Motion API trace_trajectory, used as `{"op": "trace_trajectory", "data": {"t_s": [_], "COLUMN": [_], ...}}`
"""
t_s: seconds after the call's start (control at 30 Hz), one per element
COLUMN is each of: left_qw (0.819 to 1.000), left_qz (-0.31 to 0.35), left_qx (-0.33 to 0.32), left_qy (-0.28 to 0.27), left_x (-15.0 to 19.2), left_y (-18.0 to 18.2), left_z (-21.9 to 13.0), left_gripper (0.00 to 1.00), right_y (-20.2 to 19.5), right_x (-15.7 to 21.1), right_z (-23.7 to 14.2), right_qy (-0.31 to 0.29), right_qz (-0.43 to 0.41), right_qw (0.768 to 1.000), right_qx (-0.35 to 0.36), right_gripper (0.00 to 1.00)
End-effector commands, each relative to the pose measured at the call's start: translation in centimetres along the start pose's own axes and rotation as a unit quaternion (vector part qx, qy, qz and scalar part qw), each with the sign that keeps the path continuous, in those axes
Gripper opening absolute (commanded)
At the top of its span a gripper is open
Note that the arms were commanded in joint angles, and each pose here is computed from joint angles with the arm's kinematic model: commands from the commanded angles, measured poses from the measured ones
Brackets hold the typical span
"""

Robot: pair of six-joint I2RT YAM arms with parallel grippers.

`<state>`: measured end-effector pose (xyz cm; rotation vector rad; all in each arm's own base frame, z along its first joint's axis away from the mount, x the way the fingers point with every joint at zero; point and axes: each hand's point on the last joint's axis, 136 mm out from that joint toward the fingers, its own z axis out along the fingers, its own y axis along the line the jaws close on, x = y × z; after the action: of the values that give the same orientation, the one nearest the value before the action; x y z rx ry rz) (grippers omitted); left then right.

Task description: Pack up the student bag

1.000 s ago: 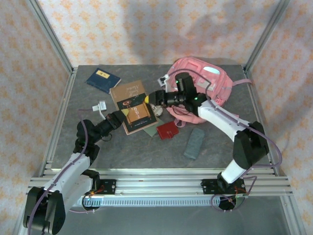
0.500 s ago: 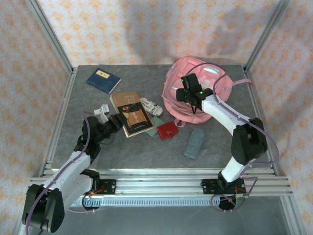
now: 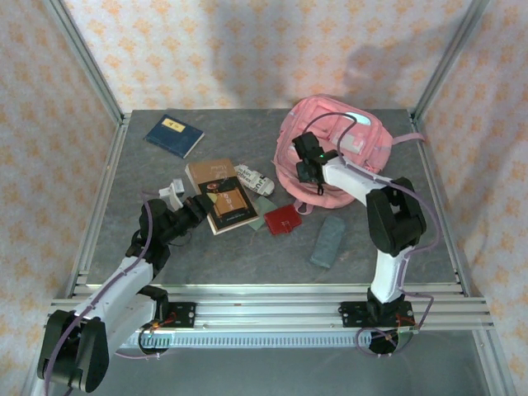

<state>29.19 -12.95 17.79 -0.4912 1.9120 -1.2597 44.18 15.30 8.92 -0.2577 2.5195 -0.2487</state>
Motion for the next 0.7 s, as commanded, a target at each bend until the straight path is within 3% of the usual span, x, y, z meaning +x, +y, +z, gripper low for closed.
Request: {"op": "trace_trajectory", "data": {"t_s": [0.0, 0.13, 0.33, 0.67], "left_qw": [0.998, 0.998, 0.997, 0.996], "left_qz": [0.025, 0.022, 0.021, 0.019], "left_qx": [0.06, 0.063, 0.065, 0.081], "left_qy": [-0.023, -0.022, -0.024, -0.021], "left_x": [-1.1, -1.1, -1.1, -1.2], "left_y": [-3.2, -3.3, -3.3, -4.6], "left_z": [-0.3, -0.2, -0.1, 0.4], "left_gripper": [0.0, 0.0, 0.0, 0.0], "right_y": [-0.9, -2.0, -0.9, 0.6], "right_x": [-0.3, -0.4, -2.6, -10.9], "right_z": [0.8, 2.2, 0.6, -9.8], "right_qy": [-0.003, -0.002, -0.03, -0.133], "right_qz": [-0.017, -0.017, -0.011, 0.076], "right_qw": [0.999, 0.995, 0.996, 0.988], "right_qx": [0.049, 0.101, 0.079, -0.031], "right_gripper": [0.61, 0.53, 0.02, 0.0]}}
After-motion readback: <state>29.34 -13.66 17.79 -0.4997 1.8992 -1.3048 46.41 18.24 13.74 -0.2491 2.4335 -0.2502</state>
